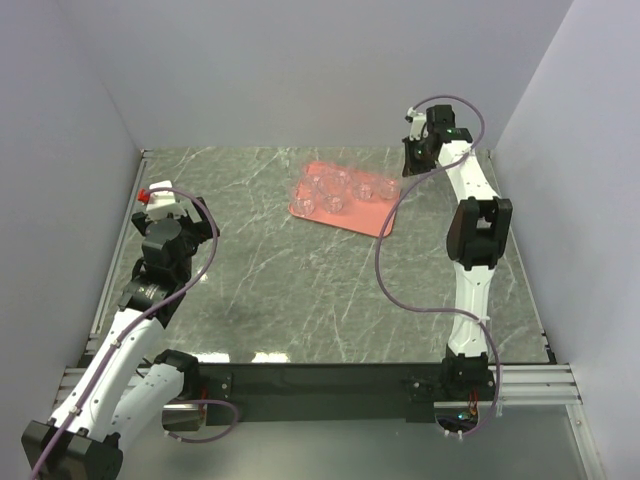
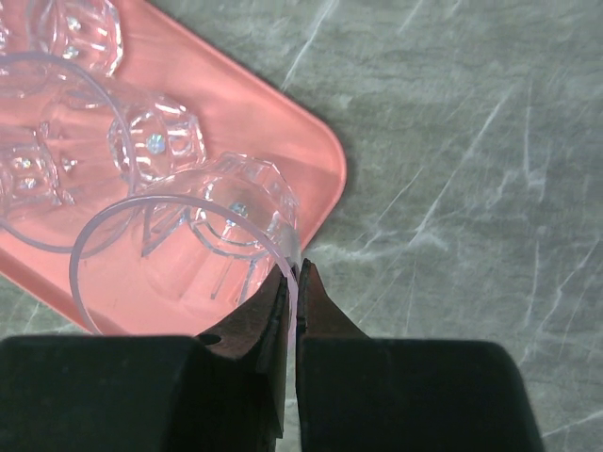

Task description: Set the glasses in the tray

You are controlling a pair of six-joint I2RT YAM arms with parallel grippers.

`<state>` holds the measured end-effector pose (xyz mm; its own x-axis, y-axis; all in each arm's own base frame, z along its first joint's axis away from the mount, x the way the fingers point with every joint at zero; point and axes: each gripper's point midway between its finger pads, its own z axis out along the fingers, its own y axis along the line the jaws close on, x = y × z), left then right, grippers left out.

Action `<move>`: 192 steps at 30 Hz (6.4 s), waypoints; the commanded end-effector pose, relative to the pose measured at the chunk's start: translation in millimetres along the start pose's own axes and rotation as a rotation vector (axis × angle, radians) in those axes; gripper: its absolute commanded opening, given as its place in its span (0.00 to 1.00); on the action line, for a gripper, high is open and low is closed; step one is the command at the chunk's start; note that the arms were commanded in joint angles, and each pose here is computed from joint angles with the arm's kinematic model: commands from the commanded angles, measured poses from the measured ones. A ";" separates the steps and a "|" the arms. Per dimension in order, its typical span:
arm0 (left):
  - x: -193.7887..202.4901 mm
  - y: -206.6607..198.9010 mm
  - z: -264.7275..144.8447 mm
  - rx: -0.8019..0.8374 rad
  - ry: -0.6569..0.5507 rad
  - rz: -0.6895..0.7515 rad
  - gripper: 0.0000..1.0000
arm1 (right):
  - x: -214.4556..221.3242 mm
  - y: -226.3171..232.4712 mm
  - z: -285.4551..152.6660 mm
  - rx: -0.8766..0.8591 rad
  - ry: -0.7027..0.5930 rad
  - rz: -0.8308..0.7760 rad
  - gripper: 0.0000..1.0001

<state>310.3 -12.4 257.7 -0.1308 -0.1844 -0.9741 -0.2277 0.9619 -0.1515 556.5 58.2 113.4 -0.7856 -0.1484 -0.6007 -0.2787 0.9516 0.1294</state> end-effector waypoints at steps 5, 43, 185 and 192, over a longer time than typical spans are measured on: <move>-6.7 -3.5 1.9 0.016 -0.013 0.010 0.98 | -27.2 -3.0 4.2 0.019 -0.080 -0.004 0.00; -20.0 -7.6 -8.5 0.057 -0.055 -0.026 0.98 | 51.5 -36.5 -145.4 0.017 -0.152 0.017 0.56; -12.7 -9.4 -4.9 0.066 -0.040 -0.006 0.98 | 58.7 84.9 -159.3 0.024 -0.226 -0.237 0.62; -8.8 -7.8 -2.5 0.054 -0.030 0.003 0.99 | 90.8 43.4 -215.6 0.079 -0.352 -0.134 0.66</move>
<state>309.0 -20.1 262.0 -0.1282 -0.1792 -0.9754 -0.1756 0.9721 -0.1555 361.6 38.0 217.8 -0.5744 -0.2129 -0.7904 -0.3189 0.9475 -0.0235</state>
